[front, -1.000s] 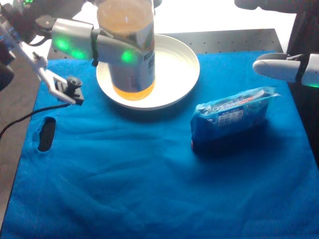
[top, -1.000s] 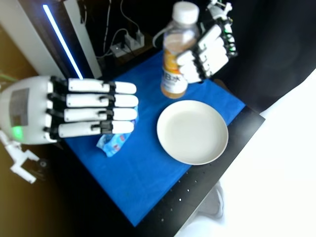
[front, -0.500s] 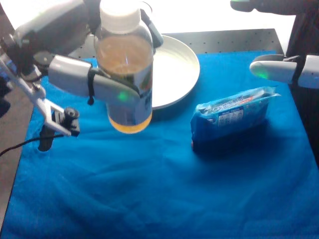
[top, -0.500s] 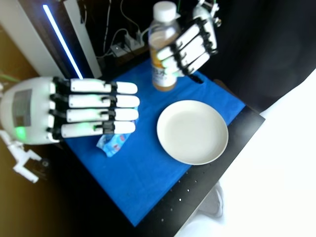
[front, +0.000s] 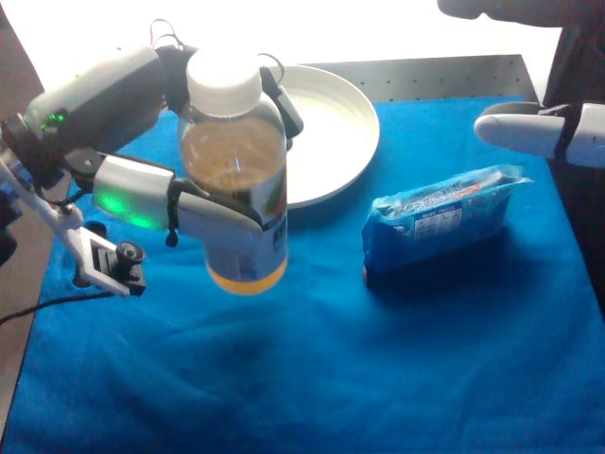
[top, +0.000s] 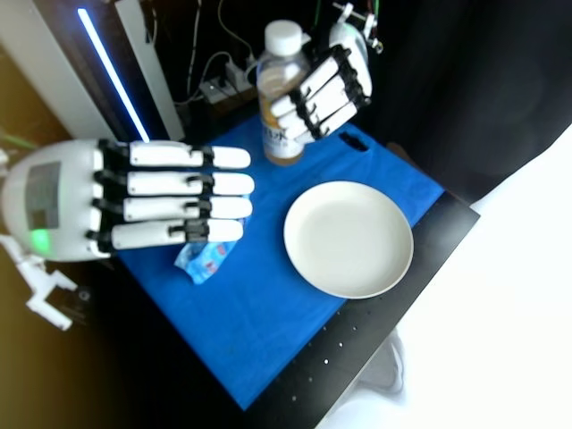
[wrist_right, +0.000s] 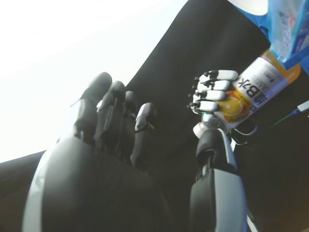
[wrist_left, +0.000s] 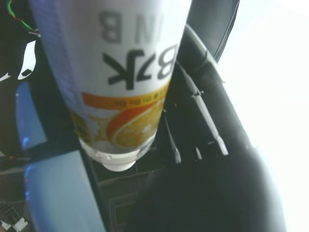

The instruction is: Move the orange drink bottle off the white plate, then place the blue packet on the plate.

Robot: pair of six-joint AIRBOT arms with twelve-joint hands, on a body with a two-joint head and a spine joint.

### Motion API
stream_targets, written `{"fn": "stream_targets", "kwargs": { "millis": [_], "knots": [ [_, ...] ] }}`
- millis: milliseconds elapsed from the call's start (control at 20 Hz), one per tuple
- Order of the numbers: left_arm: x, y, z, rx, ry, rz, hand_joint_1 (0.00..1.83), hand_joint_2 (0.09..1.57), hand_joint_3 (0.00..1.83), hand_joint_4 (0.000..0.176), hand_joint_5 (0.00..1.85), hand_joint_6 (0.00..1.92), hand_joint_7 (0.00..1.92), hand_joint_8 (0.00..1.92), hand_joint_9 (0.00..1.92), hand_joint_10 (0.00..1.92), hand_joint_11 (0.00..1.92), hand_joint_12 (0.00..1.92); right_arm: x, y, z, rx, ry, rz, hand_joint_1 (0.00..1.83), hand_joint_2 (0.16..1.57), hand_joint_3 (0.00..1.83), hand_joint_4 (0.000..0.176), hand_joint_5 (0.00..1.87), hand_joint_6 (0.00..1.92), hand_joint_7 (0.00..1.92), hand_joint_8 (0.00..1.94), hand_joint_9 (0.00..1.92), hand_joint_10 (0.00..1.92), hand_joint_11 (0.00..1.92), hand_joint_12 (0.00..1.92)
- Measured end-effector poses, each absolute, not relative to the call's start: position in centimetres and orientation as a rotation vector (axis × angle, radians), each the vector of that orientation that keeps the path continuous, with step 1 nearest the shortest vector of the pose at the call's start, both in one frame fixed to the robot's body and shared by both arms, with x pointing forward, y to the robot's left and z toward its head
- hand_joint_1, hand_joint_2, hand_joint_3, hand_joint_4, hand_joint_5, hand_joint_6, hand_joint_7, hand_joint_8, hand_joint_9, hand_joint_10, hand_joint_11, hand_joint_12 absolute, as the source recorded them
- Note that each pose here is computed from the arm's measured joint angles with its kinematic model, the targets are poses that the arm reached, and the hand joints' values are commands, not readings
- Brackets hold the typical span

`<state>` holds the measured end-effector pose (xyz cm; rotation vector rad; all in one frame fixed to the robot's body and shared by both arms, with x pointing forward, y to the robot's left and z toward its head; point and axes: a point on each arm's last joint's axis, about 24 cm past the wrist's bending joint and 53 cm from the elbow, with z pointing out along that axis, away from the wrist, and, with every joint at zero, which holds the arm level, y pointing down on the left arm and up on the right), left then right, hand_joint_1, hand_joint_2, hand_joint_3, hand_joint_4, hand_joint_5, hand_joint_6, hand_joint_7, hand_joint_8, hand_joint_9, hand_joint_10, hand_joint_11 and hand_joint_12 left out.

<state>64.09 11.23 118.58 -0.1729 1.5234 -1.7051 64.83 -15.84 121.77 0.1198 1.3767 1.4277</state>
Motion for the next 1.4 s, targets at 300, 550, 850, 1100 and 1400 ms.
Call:
{"fn": "stream_targets", "kwargs": {
  "millis": [300, 550, 850, 1100, 1400],
  "knots": [
    [64.6, 10.9, 116.3, -0.226, 1.560, -1.682, 1.38, 1.09, 0.00, 0.000, 0.84, 1.07, 1.04, 0.80, 1.11, 1.03, 1.05, 1.11, 64.8, -15.8, 121.7, 0.116, 1.377, 1.429, 0.76, 1.07, 0.00, 0.034, 0.49, 0.00, 0.34, 0.00, 0.35, 0.00, 0.06, 0.75],
    [64.7, 10.7, 115.4, -0.244, 1.582, -1.676, 1.38, 1.08, 0.00, 0.000, 0.87, 1.06, 1.08, 0.72, 1.12, 0.97, 0.90, 1.13, 64.7, -15.7, 121.7, 0.116, 1.378, 1.431, 0.75, 1.07, 0.00, 0.039, 0.49, 0.00, 0.35, 0.00, 0.36, 0.01, 0.05, 0.81],
    [64.7, 10.7, 115.2, -0.244, 1.586, -1.674, 1.38, 1.08, 0.00, 0.000, 0.86, 1.03, 1.07, 0.78, 1.07, 1.05, 0.76, 1.16, 64.8, -15.7, 121.7, 0.118, 1.378, 1.430, 0.75, 1.07, 0.00, 0.029, 0.49, 0.00, 0.35, 0.00, 0.34, 0.00, 0.04, 0.79],
    [64.6, 10.6, 115.2, -0.242, 1.589, -1.677, 1.14, 0.92, 0.00, 0.000, 0.73, 0.15, 0.83, 0.08, 0.87, 0.13, 0.56, 0.91, 64.7, -15.7, 121.7, 0.117, 1.378, 1.431, 0.72, 1.06, 0.00, 0.046, 0.48, 0.00, 0.35, 0.00, 0.35, 0.01, 0.04, 0.84],
    [63.8, 10.1, 114.8, -0.239, 1.600, -1.696, 1.00, 0.81, 0.00, 0.000, 0.58, 0.00, 0.81, 0.01, 0.92, 0.12, 0.46, 1.26, 64.7, -15.7, 121.7, 0.116, 1.377, 1.431, 0.72, 1.08, 0.00, 0.036, 0.38, 0.00, 0.34, 0.00, 0.36, 0.00, 0.04, 0.79]
  ]
}}
